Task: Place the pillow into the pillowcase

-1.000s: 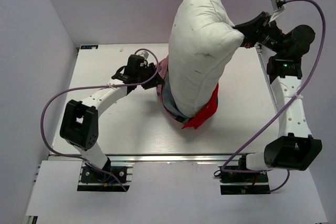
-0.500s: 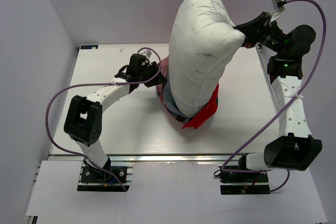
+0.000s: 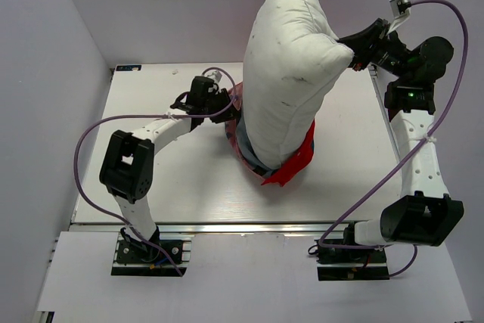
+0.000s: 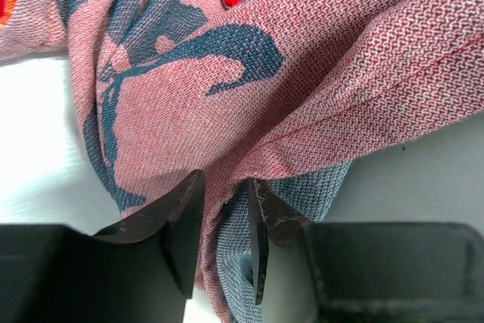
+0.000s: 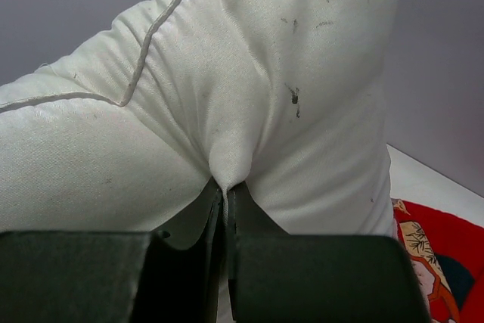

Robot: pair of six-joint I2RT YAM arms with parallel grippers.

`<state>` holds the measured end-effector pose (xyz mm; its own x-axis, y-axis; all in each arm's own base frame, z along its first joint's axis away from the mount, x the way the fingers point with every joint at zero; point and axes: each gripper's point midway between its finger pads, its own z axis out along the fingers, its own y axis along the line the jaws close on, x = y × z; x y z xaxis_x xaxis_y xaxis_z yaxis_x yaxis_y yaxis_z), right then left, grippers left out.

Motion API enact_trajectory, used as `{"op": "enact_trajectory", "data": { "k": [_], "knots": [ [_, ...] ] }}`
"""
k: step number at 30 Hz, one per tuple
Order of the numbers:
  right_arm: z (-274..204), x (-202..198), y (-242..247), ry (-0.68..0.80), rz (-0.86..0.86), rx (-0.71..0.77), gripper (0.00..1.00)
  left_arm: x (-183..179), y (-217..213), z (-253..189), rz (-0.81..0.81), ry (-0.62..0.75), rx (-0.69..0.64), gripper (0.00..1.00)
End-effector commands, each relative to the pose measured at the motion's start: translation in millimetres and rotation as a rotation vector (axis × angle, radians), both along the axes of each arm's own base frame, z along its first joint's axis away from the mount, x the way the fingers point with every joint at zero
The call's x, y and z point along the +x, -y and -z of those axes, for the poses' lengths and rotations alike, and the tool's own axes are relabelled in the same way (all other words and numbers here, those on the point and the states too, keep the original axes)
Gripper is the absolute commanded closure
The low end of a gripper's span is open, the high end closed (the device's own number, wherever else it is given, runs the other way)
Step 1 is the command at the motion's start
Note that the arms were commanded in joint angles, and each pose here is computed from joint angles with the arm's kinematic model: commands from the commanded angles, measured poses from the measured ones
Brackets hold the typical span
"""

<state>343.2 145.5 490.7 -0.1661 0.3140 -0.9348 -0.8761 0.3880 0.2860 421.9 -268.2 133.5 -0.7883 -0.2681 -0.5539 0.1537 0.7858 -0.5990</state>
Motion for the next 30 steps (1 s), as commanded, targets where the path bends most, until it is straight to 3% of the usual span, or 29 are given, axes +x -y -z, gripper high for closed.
{"op": "enact_trajectory", "data": {
  "k": [1, 6, 11, 15, 27, 30],
  "knots": [
    [5.3, -4.1, 1.0, -0.006, -0.019, -0.016, 1.00, 12.0, 10.1, -21.8, 0.031, 0.071, -0.045, 0.60],
    [3.7, -4.1, 1.0, -0.001, -0.018, -0.017, 1.00, 3.7, 25.9, -33.9, 0.119, 0.112, -0.134, 0.50],
    [5.2, -3.3, 1.7, -0.006, -0.014, -0.015, 1.00, -13.2, 38.1, -43.1, 0.233, 0.137, -0.206, 0.49],
    [4.1, -3.7, 1.6, -0.007, -0.015, -0.010, 1.00, -11.9, 41.1, -34.2, 0.245, 0.112, -0.207, 0.52],
    [3.0, -4.0, 3.7, -0.002, -0.016, -0.011, 1.00, -5.0, 13.0, 29.1, 0.136, -0.013, -0.019, 0.66],
    [2.2, -4.1, 3.2, 0.001, -0.017, -0.012, 1.00, -7.0, 12.1, 30.0, 0.134, -0.010, -0.037, 0.72]
  ]
}}
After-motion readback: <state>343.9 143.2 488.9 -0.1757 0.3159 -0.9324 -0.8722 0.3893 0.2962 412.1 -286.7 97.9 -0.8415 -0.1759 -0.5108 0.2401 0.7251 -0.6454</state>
